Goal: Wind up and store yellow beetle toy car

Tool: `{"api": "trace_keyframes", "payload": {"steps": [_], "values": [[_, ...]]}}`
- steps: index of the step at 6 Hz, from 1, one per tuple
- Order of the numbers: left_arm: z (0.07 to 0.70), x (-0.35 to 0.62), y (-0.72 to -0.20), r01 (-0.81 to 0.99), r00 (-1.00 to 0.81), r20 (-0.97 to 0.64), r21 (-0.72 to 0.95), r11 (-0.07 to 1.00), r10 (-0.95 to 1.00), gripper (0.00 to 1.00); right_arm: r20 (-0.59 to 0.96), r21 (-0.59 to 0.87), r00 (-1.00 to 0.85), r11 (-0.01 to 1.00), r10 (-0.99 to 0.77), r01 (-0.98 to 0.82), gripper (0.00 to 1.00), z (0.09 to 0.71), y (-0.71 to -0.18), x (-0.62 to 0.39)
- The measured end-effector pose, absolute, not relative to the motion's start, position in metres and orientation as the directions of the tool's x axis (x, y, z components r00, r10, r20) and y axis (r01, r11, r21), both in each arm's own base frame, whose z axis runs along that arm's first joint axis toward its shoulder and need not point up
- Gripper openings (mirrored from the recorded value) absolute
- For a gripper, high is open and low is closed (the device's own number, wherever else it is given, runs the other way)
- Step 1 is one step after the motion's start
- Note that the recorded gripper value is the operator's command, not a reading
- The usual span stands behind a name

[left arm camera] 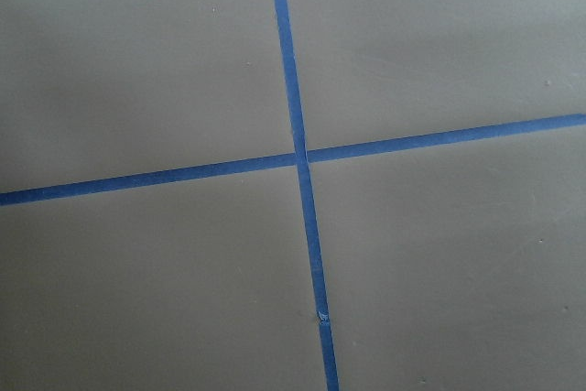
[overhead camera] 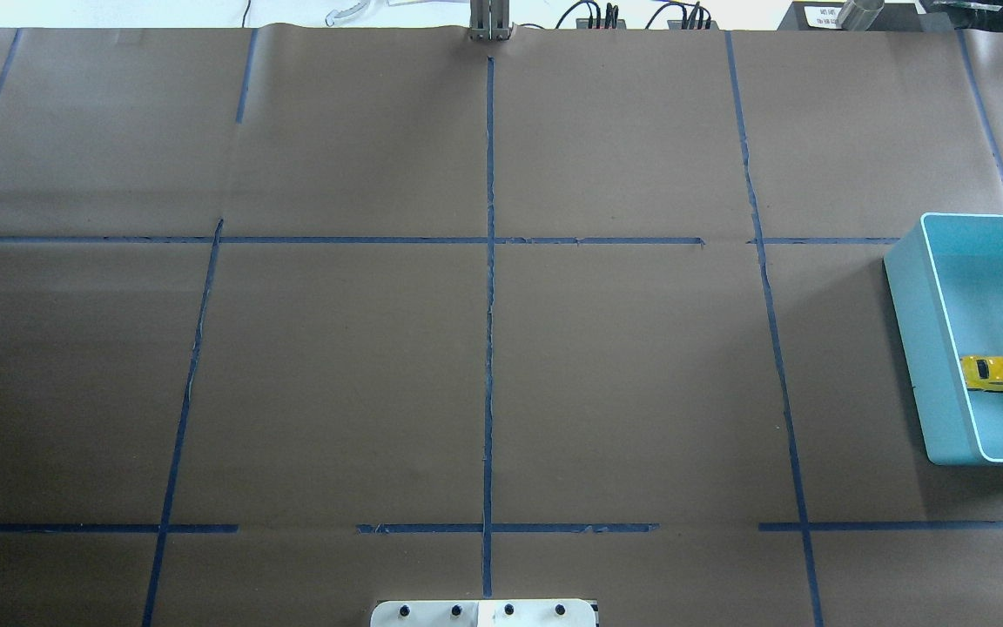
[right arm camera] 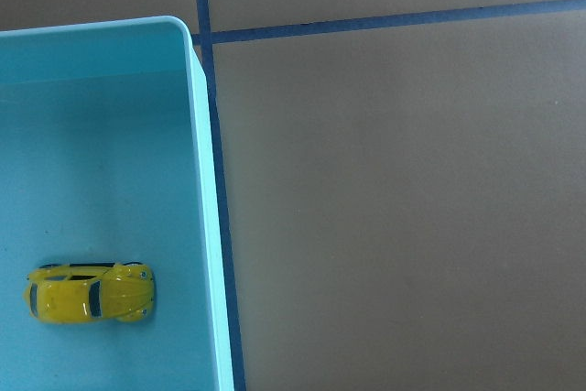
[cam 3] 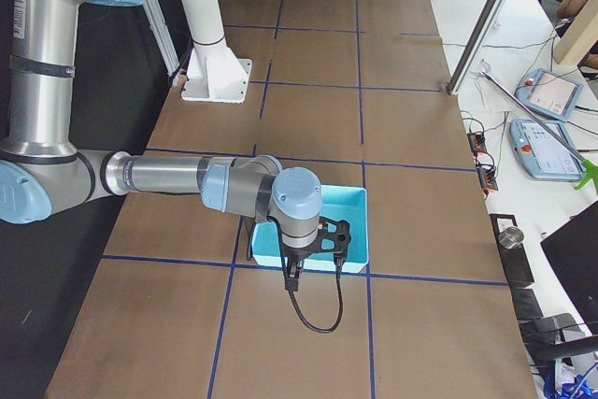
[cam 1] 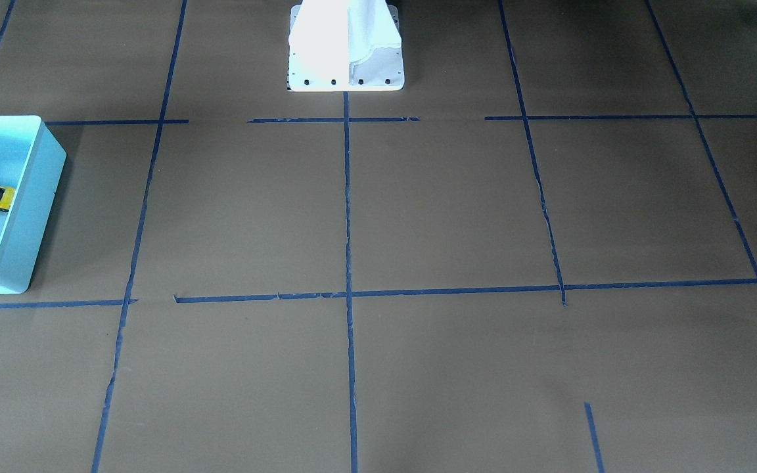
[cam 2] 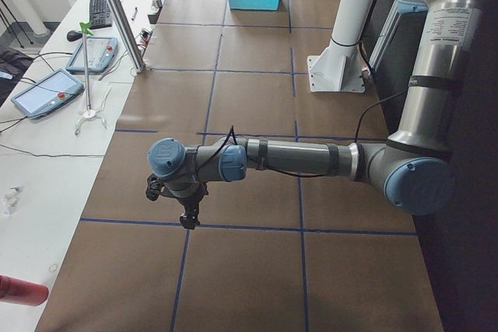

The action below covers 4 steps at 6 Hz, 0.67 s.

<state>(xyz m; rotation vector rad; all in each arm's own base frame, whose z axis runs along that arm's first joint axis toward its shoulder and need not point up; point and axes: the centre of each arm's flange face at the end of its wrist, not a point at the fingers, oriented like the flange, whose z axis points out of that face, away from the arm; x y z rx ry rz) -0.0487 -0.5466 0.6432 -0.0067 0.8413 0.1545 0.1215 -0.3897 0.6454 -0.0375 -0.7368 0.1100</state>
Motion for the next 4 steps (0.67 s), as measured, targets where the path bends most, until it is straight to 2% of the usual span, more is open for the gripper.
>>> {"api": "trace_keyframes", "payload": {"steps": [4], "values": [[0.6446,-0.0482,-0.5467,-0.139,0.656,-0.744,0.041,0.99,0.122,1.0,0.67,-0.08,0.733,0.993,0.119,-0.087,1.0,0.648,-0.3851,0.1207]]}}
